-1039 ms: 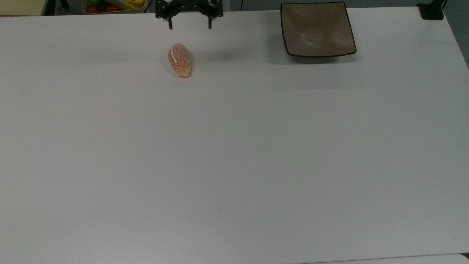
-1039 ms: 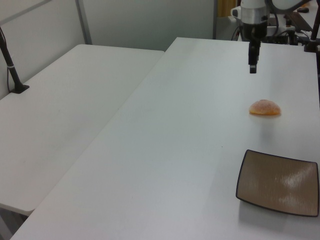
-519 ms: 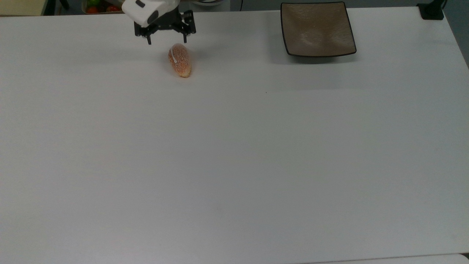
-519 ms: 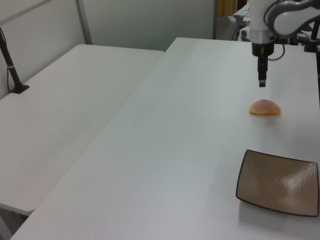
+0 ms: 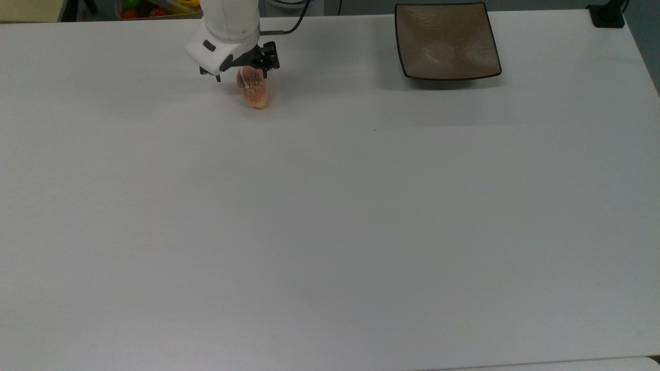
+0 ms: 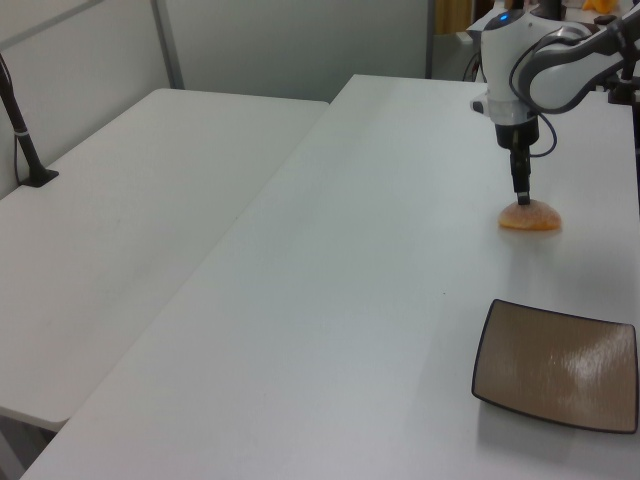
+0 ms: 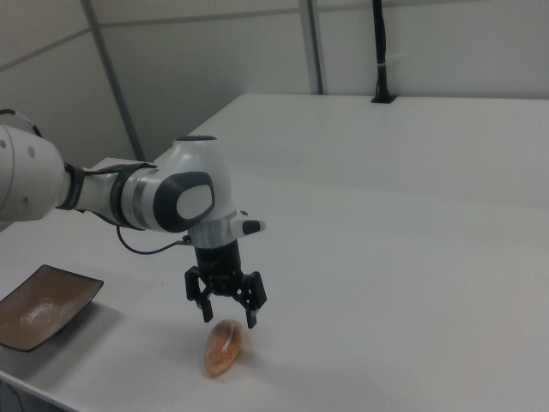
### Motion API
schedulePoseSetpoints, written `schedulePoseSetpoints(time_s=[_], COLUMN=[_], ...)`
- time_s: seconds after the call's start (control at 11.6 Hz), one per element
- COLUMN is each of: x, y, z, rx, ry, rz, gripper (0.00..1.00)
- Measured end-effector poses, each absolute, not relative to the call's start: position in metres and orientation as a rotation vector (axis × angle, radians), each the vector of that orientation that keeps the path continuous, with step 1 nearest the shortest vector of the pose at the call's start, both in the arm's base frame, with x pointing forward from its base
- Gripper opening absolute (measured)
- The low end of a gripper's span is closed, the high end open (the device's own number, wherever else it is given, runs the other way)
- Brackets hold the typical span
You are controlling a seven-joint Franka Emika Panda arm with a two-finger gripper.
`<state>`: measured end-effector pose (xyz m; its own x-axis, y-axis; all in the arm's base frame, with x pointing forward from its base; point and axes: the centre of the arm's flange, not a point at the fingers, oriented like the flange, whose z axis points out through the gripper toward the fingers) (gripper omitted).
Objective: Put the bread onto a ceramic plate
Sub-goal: 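Lower the gripper and close it on the bread roll, then lift the bread roll and carry it to the brown square plate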
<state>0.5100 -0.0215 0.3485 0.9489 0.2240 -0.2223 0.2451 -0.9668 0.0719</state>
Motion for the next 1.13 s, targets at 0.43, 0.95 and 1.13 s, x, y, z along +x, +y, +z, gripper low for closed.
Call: schedulePoseSetpoints(time_s=[0.43,0.95,1.13], x=[0.510,0.518,0.529], y=[-0.014,-0.014,-0.006], z=[0.313,0.330,0.358], rx=[2.990,2.995,3.005], ry=[0.390,0.371,0.337], rz=[-0.426,-0.359,-0.261], gripper=[0.81,0.30,0.30])
